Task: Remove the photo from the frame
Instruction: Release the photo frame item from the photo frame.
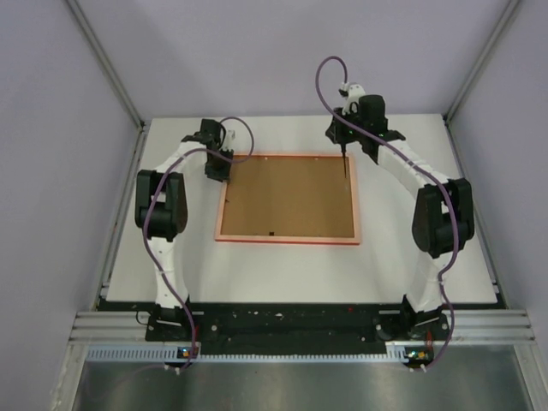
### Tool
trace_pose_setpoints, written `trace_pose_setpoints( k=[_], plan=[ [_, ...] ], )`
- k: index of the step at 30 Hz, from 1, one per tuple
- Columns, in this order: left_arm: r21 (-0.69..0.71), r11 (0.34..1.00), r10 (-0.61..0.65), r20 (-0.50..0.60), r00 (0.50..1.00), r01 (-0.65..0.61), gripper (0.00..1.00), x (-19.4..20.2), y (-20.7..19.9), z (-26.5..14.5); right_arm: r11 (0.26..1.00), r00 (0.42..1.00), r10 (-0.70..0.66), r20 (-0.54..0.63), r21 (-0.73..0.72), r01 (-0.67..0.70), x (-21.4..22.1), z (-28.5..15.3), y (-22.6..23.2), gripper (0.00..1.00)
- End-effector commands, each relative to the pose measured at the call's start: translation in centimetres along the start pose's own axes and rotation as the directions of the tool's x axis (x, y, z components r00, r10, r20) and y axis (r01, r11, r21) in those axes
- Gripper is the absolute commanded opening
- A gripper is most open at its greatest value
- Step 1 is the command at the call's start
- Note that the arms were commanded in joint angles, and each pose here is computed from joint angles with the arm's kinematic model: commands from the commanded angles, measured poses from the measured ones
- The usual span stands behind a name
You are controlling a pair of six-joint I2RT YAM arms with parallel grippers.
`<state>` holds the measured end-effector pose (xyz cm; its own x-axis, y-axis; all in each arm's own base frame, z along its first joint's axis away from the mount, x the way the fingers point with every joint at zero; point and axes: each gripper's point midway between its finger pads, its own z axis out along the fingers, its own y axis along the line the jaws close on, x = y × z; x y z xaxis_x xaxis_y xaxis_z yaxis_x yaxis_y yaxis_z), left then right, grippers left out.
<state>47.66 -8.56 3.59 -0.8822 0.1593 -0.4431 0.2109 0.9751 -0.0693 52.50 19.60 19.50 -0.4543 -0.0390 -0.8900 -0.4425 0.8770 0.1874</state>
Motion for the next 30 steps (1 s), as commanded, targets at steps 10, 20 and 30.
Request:
trace_pose_setpoints(
  k=[10, 20, 30],
  plan=[
    [0.136, 0.99, 0.04, 0.006, 0.999, -0.04, 0.2, 1.3, -2.4, -1.1, 0.983, 0.985, -0.163, 0.046, -0.079, 0.167, -2.2, 3.1, 2.6, 0.0],
    [0.159, 0.986, 0.051, -0.007, 0.999, -0.049, 0.12, 2.7, -4.2, -1.5, 0.955, 0.958, -0.282, 0.051, -0.08, 0.285, 0.4, 6.0, 4.6, 0.0],
    [0.146, 0.987, 0.063, 0.004, 0.998, -0.063, 0.11, 2.5, -4.3, -2.0, 0.964, 0.966, -0.253, 0.054, -0.068, 0.257, 1.1, 8.7, 5.2, 0.0]
  ],
)
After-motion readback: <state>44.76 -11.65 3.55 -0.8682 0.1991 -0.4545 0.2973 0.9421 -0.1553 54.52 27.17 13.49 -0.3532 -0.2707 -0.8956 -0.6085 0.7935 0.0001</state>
